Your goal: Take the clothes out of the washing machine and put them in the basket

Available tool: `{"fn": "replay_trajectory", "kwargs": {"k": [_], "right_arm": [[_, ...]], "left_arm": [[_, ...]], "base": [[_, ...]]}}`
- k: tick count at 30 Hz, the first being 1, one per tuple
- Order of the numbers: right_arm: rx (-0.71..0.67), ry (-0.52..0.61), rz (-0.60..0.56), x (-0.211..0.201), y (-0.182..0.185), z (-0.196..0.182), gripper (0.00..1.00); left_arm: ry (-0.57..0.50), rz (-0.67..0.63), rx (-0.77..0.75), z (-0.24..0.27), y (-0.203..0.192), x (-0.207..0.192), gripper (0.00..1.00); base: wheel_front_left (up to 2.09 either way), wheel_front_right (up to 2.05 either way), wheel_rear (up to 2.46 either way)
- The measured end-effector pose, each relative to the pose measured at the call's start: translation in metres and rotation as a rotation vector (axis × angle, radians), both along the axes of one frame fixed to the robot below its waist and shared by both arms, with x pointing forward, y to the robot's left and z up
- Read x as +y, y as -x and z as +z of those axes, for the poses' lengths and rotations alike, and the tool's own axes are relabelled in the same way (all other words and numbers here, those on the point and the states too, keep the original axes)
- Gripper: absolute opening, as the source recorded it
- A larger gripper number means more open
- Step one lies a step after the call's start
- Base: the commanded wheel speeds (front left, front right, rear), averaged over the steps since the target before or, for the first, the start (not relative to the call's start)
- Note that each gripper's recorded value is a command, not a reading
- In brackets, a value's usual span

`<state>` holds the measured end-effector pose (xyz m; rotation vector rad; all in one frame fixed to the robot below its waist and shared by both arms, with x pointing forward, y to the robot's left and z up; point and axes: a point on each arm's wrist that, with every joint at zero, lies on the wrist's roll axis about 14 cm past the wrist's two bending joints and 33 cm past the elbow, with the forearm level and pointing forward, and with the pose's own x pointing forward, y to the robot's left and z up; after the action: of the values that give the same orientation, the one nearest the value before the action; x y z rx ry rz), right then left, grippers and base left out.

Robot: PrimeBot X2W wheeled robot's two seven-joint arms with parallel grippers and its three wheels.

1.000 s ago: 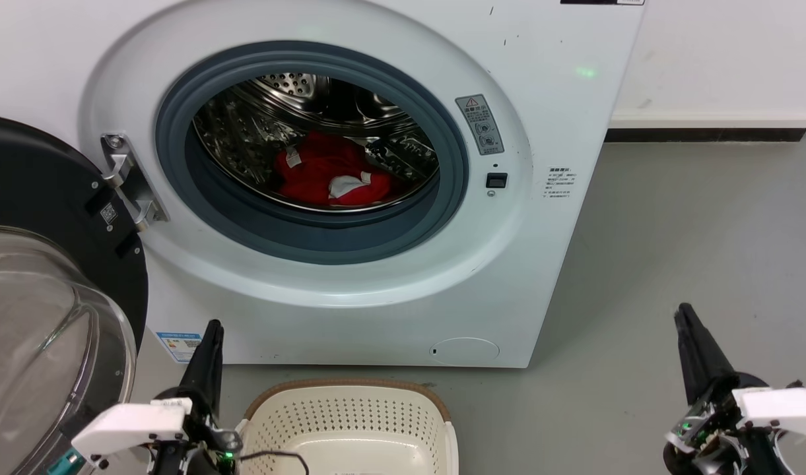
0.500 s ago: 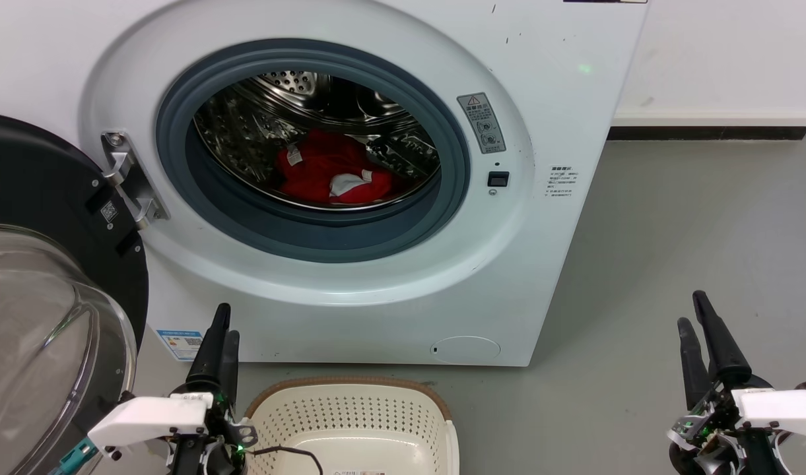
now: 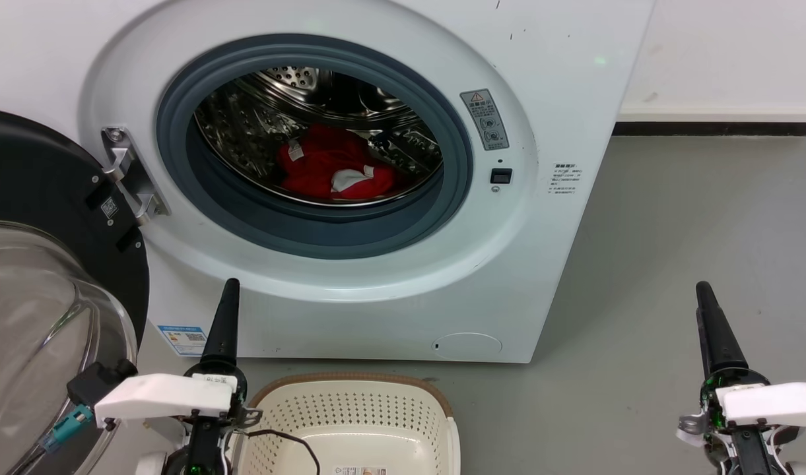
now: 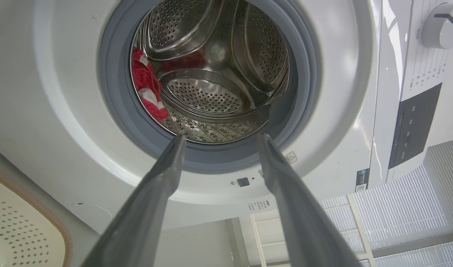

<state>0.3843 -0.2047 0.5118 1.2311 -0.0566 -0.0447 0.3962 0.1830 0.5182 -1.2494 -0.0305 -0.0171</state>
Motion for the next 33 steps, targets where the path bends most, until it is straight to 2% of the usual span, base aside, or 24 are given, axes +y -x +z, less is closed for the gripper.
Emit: {"fn": "replay_trajectory", "kwargs": {"k": [21,33], "right_arm": [[-0.022,0.559,-0.009,0.002,0.002,0.013,1.0],[-0.026,0.749,-0.008,0.005,0.003,0.013,1.0]], "left_arm": [[-0.444,-0.012,-0.049,0.01,-0.009,-0.013,1.0],[-0.643,-0.021,-0.07,0.012,-0.01,-0.022,1.0]], "base": [[0.0,0.0,0.0],[0.0,0.0,0.0]]}}
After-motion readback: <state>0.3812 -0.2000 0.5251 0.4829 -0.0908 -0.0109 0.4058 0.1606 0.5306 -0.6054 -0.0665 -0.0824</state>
